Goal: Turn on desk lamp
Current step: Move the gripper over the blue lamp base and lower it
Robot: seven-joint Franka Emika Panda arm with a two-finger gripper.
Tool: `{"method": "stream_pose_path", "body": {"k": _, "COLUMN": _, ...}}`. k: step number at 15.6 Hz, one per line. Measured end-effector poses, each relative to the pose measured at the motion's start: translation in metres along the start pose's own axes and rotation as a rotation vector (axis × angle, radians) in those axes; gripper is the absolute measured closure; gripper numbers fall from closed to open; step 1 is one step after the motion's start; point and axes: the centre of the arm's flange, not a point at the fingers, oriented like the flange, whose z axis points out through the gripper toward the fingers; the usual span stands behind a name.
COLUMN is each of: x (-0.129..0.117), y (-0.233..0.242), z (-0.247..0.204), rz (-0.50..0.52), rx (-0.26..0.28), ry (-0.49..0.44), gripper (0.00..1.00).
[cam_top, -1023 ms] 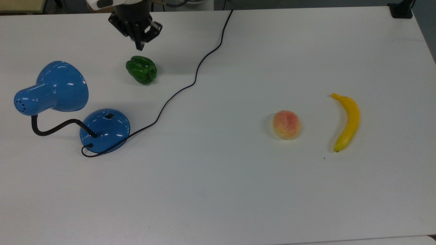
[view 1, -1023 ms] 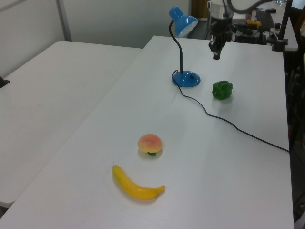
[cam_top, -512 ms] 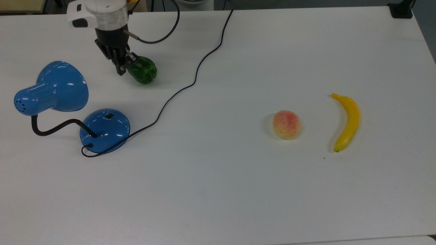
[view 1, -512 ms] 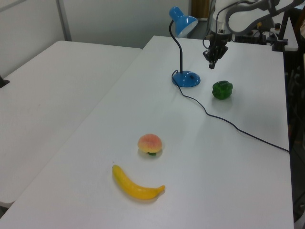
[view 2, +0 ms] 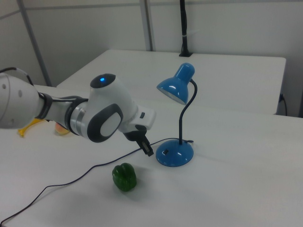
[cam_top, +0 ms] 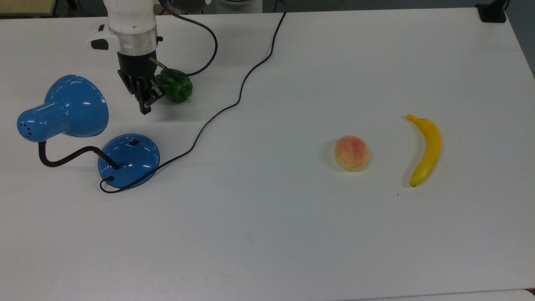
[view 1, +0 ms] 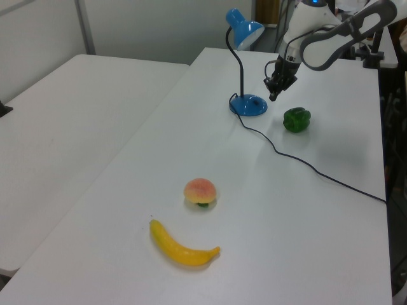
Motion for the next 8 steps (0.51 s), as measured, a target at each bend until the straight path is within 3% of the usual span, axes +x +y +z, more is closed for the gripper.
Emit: {"method": "stream_pose_path", "body": {"k": 8, "x": 0.010, "y": 0.004, "z": 0.025, "rz": -0.007, "rx": 0.035, "ry": 0.083, "gripper": 0.99}}
